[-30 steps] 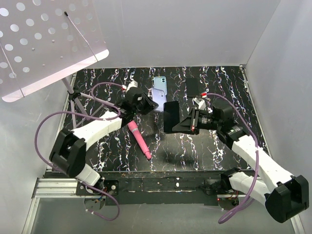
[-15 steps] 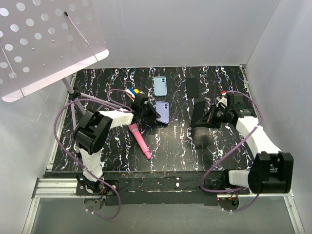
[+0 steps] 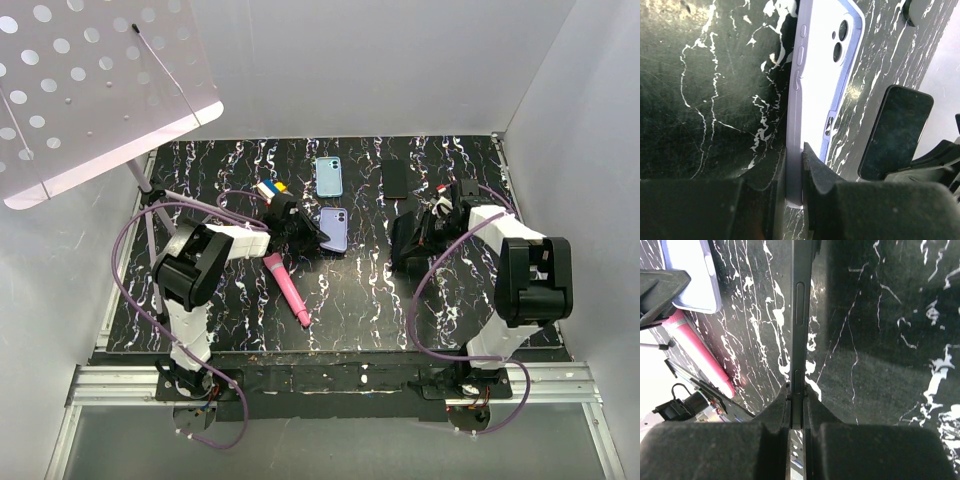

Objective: Take the phone out of the phone case
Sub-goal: Place the phone case at the center of the board.

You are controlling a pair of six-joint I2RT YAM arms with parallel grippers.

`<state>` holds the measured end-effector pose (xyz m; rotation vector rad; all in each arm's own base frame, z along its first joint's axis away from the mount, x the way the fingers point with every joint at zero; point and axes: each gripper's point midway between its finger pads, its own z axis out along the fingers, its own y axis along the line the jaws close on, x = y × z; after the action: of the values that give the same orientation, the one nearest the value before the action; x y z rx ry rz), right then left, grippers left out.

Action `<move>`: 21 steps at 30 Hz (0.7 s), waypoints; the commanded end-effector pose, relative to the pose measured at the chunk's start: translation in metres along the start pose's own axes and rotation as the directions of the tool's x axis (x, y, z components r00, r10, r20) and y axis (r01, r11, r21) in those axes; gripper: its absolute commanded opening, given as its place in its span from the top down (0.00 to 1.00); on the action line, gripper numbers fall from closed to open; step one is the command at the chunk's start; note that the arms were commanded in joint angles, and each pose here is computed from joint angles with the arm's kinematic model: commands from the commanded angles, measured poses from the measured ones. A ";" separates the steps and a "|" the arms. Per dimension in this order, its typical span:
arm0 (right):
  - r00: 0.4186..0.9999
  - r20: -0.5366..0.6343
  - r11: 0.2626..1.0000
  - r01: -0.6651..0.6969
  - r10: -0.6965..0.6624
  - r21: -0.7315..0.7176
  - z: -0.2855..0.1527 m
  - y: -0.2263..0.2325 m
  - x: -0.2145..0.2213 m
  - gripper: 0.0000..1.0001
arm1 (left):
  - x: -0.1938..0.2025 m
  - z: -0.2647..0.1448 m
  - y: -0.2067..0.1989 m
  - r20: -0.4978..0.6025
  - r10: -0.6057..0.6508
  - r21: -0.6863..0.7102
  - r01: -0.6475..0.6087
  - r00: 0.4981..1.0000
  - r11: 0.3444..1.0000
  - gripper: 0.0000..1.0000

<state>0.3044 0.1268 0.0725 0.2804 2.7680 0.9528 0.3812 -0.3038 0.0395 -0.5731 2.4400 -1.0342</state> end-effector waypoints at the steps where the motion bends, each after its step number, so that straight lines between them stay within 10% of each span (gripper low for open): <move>1: 0.995 -0.005 0.991 0.099 -0.100 -0.085 0.002 0.015 -0.018 0.99 | 0.008 0.005 0.022 -0.021 -0.058 -0.044 0.057 0.998 0.997 0.94; 9: 0.992 -0.068 0.994 0.105 -0.107 -0.034 0.018 -0.002 -0.029 0.99 | 0.008 0.004 0.031 -0.007 -0.065 -0.075 0.064 0.998 0.995 0.87; 21: 0.984 -0.160 0.997 0.076 -0.074 0.005 0.025 -0.011 -0.034 0.93 | 0.010 -0.010 0.023 0.012 -0.111 0.010 0.110 0.994 0.994 0.47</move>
<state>0.3515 0.1292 0.0521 0.0666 2.8313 0.9945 0.3810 -0.3068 0.0402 -0.6598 2.3653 -1.1570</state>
